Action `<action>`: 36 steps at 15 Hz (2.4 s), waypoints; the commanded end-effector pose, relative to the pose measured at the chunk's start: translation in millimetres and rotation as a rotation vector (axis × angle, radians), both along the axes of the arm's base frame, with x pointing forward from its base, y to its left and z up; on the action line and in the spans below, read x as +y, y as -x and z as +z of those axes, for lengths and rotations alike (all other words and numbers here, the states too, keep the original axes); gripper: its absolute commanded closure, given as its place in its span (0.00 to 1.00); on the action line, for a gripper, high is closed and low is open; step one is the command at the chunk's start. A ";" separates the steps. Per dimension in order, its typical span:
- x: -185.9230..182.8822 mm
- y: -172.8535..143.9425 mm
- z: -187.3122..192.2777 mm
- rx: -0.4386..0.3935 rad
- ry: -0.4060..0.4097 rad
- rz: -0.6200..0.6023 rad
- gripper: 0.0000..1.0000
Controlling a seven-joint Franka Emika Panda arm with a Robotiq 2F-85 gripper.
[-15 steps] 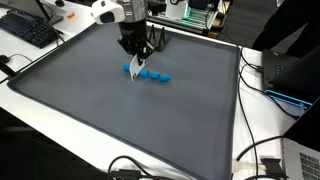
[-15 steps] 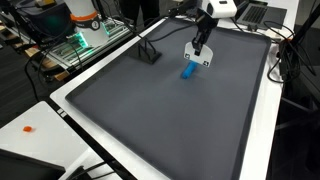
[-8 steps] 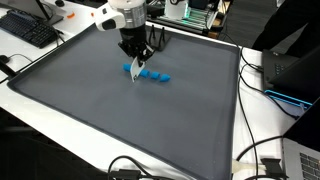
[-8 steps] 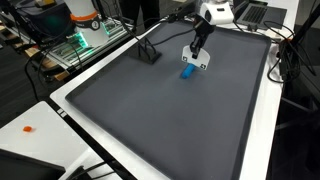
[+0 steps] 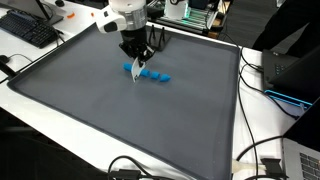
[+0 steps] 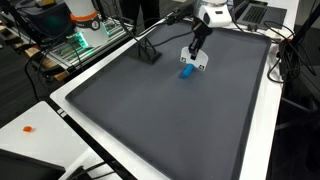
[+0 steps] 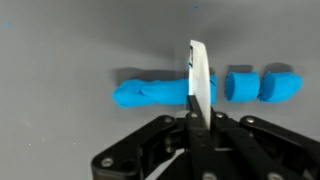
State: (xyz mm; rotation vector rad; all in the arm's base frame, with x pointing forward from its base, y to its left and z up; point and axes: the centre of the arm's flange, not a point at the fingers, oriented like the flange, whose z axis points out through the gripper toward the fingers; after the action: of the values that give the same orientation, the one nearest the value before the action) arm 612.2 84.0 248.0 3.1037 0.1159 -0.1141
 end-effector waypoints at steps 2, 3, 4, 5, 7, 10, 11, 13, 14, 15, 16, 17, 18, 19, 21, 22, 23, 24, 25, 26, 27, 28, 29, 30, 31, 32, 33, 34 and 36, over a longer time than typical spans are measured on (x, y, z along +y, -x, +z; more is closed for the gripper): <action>-8.6 12.2 -25.0 0.017 -0.001 0.015 0.99; -8.4 13.0 -26.9 0.018 -0.002 0.015 0.99; -8.0 13.9 -28.8 0.019 -0.006 0.015 0.99; -7.0 14.9 -30.9 0.020 -0.009 0.015 0.99; -5.0 16.7 -33.8 0.022 -0.013 0.016 0.99; -0.2 20.5 -36.1 0.047 -0.035 0.009 0.99; 2.6 21.9 -36.2 0.059 -0.045 0.001 0.99; 3.9 22.1 -33.5 0.065 -0.056 -0.007 0.99; 3.8 21.8 -31.8 0.067 -0.060 -0.011 0.99; 4.1 21.7 -29.9 0.069 -0.058 -0.010 0.99; 4.5 21.6 -27.4 0.071 -0.060 -0.013 0.99; 4.9 21.4 -25.6 0.070 -0.056 -0.014 0.99; 4.9 21.4 -23.4 0.078 -0.055 -0.022 0.99; 4.3 21.4 -22.0 0.083 -0.045 -0.032 0.99; 2.7 23.1 -21.2 0.099 -0.037 -0.039 0.99; 2.0 24.2 -21.2 0.109 -0.035 -0.039 0.99; 1.3 25.5 -20.9 0.118 -0.030 -0.043 0.99; 0.7 26.7 -20.3 0.127 -0.030 -0.042 0.99; 0.2 27.9 -20.0 0.136 -0.029 -0.040 0.99; -0.3 29.5 -20.0 0.147 -0.030 -0.038 0.99; 0.0 31.7 -20.9 0.151 -0.043 -0.034 0.99; 1.3 33.2 -22.5 0.154 -0.052 -0.036 0.99; 3.4 34.7 -24.5 0.155 -0.066 -0.040 0.99; 5.3 35.4 -25.2 0.157 -0.084 -0.053 0.99; 6.6 35.7 -25.2 0.157 -0.101 -0.068 0.99; 7.0 36.0 -25.1 0.153 -0.110 -0.080 0.99; 5.6 36.6 -25.8 0.145 -0.110 -0.081 0.99; 3.4 37.4 -26.6 0.144 -0.103 -0.079 0.99; -2.3 39.8 -27.4 0.144 -0.087 -0.057 0.99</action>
State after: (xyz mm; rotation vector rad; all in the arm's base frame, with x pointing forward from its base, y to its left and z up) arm 593.1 86.5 240.5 3.1821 0.0058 -0.2741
